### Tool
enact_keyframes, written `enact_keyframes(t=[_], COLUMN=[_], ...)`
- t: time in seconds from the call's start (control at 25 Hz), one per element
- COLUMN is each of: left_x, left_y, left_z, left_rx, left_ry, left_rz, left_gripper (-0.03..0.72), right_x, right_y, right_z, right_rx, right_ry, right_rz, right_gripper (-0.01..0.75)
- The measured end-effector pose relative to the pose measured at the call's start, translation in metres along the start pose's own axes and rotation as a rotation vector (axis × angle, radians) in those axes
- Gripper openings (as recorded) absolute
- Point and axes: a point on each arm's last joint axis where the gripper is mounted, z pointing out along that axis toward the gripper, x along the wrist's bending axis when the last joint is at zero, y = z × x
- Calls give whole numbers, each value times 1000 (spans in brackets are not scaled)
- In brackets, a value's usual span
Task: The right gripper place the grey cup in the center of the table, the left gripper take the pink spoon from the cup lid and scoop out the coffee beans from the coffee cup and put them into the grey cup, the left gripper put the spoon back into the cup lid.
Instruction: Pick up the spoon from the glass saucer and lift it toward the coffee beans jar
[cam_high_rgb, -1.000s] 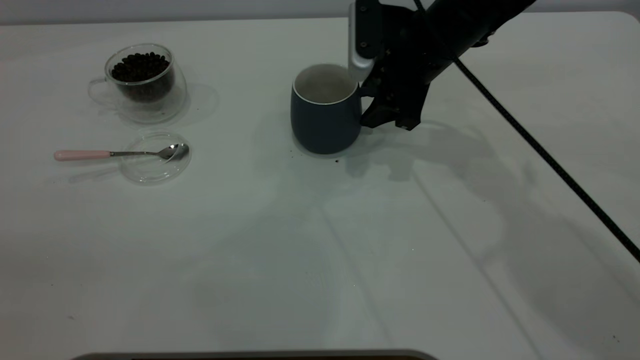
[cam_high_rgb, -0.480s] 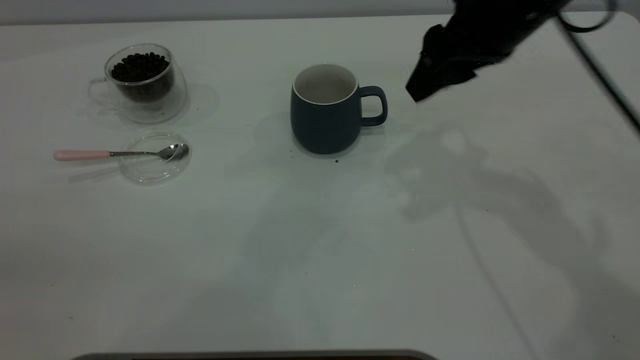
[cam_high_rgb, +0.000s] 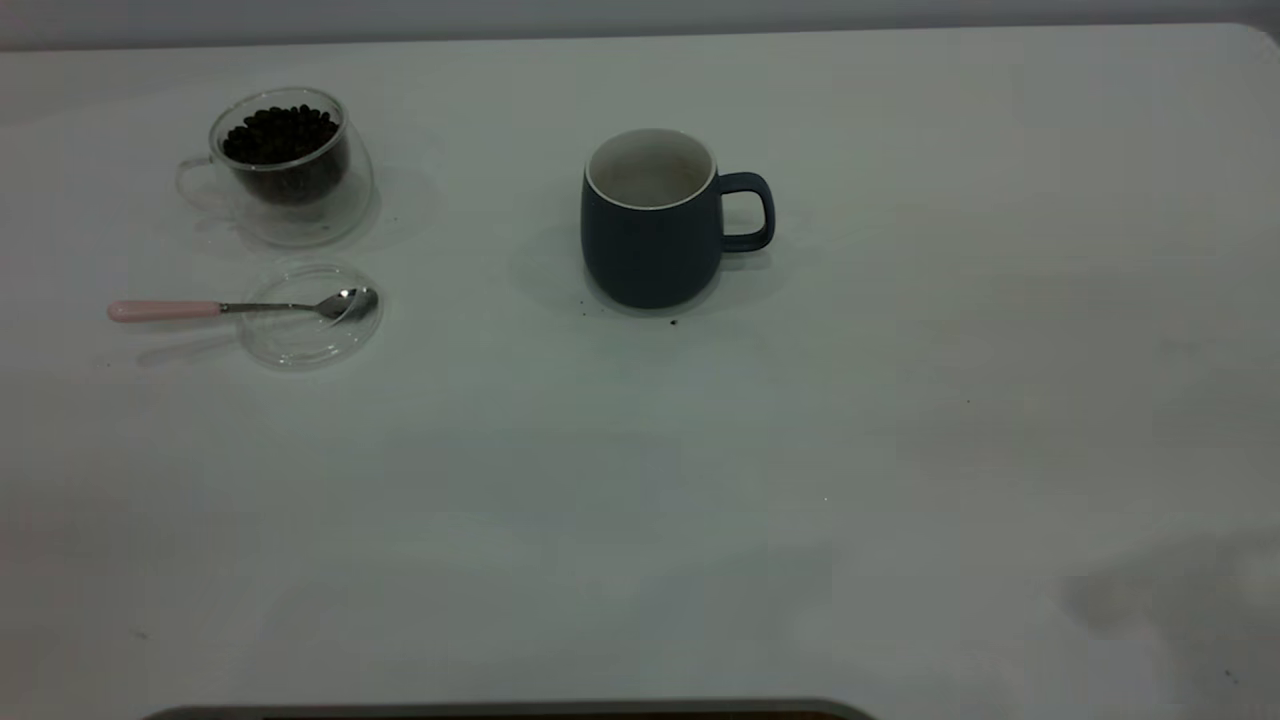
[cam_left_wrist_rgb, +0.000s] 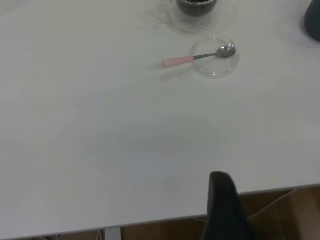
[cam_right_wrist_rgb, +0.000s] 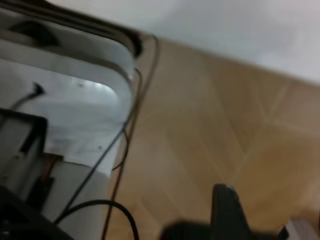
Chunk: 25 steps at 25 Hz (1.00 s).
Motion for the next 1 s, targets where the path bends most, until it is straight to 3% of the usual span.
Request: enact_keyframes(t=[0.28,0.6,0.8,1.0], left_x=[0,0,0,0], left_y=[0,0,0,0], left_z=[0,0,0,0], left_rx=[0,0,0,0], left_ry=[0,0,0,0], left_rz=[0,0,0,0], left_gripper=[519,519,519,519], right_x=[-7,-34,-31,-27], right_y=[-46,-99,-137,-161], right_z=[-26,-55,-66,-68], right_rx=[-190,-560,-810,-968], right_ry=[7,-87,-107,-112], right_rz=[43,240,307,319], right_gripper=[465,465,465,465])
